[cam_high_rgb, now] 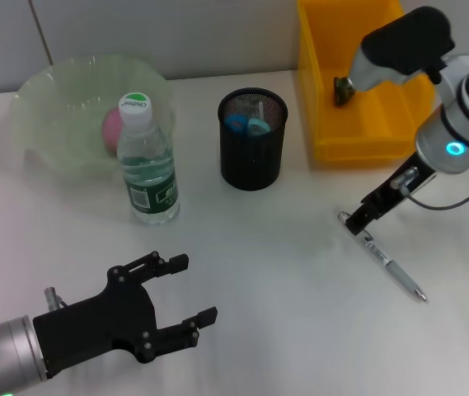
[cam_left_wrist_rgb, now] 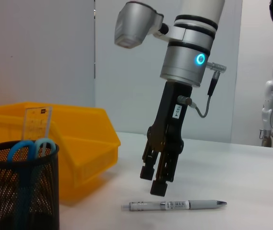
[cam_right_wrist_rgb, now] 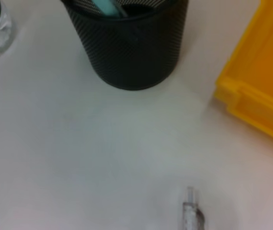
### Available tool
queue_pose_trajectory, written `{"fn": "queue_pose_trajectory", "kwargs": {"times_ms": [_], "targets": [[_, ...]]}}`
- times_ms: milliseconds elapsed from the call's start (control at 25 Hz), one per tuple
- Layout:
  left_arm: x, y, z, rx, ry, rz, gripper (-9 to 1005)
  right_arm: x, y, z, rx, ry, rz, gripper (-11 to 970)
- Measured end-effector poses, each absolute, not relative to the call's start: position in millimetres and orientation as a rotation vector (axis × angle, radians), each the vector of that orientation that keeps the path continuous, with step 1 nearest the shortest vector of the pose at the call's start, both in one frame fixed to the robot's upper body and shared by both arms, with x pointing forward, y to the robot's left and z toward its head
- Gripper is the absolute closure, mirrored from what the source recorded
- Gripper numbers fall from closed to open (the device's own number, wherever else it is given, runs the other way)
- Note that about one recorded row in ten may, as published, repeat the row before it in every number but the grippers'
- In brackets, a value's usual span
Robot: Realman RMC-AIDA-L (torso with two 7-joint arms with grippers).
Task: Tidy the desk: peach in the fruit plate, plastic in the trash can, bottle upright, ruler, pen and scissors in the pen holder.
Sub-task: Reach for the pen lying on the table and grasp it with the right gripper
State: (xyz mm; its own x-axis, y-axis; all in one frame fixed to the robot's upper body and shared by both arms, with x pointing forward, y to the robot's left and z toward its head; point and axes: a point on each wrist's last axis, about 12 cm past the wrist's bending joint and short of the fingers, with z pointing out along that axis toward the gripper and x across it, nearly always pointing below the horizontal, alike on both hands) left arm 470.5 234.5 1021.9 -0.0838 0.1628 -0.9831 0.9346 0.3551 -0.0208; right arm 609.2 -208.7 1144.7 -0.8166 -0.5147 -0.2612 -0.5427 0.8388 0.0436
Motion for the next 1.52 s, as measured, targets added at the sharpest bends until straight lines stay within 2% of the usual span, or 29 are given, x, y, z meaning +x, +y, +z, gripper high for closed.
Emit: {"fn": "queue_pose_trajectory", "kwargs": {"times_ms": [280, 1080, 1520], "targets": [[470, 235, 1022, 1.033, 1.527, -0.885, 199, 613, -205, 1135, -0.8, 2.797, 0.188, 206], [470, 235, 1021, 1.039, 1.522, -0.88, 198, 618, -200, 1131, -0.791, 2.802, 0.186, 214], [469, 235, 1021, 1.038, 1.522, -0.881, 199, 617, -199, 1127, -0.794, 2.826, 0.19, 436]]}}
